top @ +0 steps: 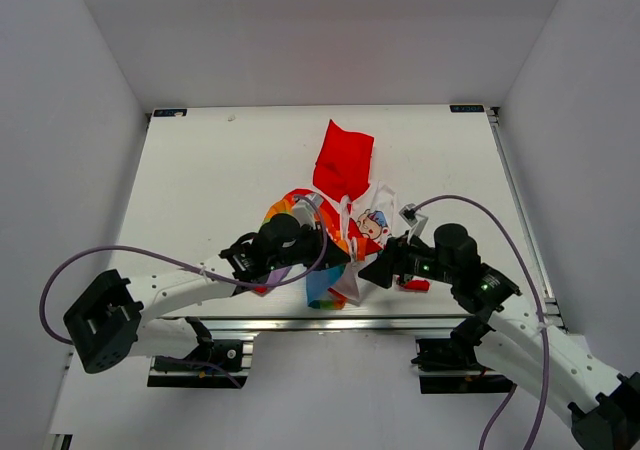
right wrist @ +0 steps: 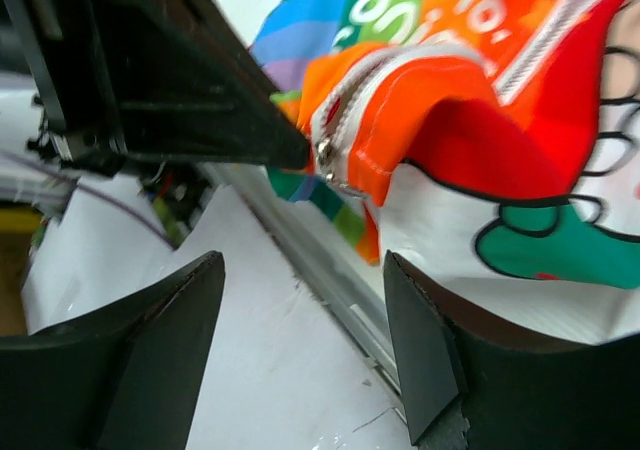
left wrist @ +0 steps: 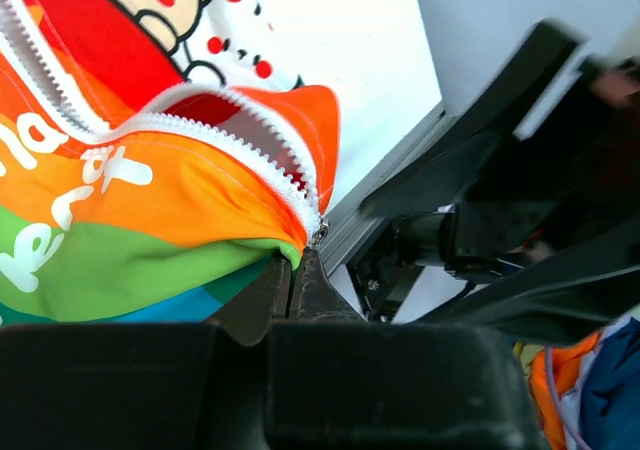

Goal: Zip up the jacket

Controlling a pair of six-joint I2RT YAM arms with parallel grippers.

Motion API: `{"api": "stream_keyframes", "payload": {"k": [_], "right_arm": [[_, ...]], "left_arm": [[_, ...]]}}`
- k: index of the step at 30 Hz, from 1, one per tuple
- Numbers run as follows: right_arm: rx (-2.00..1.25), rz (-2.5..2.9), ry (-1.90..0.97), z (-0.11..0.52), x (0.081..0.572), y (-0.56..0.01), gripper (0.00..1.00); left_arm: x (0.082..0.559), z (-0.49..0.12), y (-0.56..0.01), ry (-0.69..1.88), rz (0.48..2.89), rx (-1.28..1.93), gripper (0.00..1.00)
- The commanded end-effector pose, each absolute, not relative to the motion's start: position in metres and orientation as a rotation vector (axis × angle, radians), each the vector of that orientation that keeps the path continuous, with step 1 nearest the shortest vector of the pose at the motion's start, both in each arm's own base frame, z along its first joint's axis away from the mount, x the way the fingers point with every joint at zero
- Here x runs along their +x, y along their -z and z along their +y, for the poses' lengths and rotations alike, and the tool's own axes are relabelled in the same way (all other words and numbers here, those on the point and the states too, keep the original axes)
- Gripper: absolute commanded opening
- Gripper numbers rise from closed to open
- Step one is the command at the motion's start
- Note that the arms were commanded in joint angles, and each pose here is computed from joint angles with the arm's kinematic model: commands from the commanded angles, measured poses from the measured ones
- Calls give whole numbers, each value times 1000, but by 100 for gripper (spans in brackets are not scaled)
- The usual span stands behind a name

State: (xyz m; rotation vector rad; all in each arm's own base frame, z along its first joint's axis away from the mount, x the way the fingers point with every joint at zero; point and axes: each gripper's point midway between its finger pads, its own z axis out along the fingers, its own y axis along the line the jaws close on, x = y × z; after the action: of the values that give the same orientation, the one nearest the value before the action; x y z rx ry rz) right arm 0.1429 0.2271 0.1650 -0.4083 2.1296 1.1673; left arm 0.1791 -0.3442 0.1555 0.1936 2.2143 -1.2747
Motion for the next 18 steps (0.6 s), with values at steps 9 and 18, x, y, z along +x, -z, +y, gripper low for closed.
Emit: {"api": "stream_keyframes", "payload": {"k": [9,18], "right_arm": [[-492,1965,-1332,256,150,-168,68],[-450,1913,-1348,261,161,-165,58]], "left_arm": [[172,-348,-189,1398,2121,171,0],[172,-348,-191,1418,2117,155,0]]}}
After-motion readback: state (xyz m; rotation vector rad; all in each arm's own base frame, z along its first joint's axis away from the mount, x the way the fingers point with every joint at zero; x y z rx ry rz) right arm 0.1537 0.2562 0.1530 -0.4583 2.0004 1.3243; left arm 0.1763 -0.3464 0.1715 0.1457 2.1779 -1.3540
